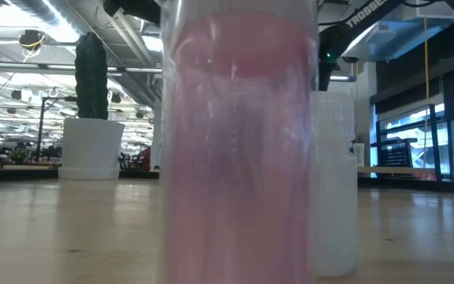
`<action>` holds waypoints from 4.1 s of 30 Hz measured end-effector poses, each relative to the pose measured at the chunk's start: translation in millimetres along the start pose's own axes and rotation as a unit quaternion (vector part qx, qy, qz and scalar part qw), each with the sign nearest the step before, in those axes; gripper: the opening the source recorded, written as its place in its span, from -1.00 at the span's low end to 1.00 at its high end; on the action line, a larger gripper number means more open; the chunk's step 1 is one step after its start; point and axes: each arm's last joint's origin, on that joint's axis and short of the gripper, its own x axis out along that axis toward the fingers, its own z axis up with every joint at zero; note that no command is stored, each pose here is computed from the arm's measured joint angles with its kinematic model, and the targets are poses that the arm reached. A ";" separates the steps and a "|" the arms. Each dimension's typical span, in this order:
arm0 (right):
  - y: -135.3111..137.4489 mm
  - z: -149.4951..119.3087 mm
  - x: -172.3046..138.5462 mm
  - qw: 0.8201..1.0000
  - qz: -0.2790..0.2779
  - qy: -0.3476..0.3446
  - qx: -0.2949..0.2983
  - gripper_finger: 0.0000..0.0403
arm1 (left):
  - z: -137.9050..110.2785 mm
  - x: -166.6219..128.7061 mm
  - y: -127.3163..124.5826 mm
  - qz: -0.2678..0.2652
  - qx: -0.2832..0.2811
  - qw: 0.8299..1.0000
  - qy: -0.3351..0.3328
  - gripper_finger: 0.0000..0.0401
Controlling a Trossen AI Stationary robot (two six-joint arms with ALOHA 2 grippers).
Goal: Pick and place medicine bottles onto shelf by color
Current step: Put the top green pill bottle on the shelf, then put the top transparent pill bottle on the shelf
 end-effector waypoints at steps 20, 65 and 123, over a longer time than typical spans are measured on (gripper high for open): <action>-4.3 13.8 -48.9 1.000 0.016 -0.012 0.023 0.08 | -0.6 0.0 0.2 -0.002 0.002 1.000 0.004 0.18; 132.9 -100.9 -260.5 0.911 0.191 -0.233 -0.283 0.08 | -61.5 -61.6 -3.2 -0.085 -0.085 0.918 0.379 0.18; 161.8 -210.5 -92.1 0.962 0.067 0.123 0.236 0.08 | -55.5 -59.0 -3.0 -0.076 -0.010 0.970 0.232 0.18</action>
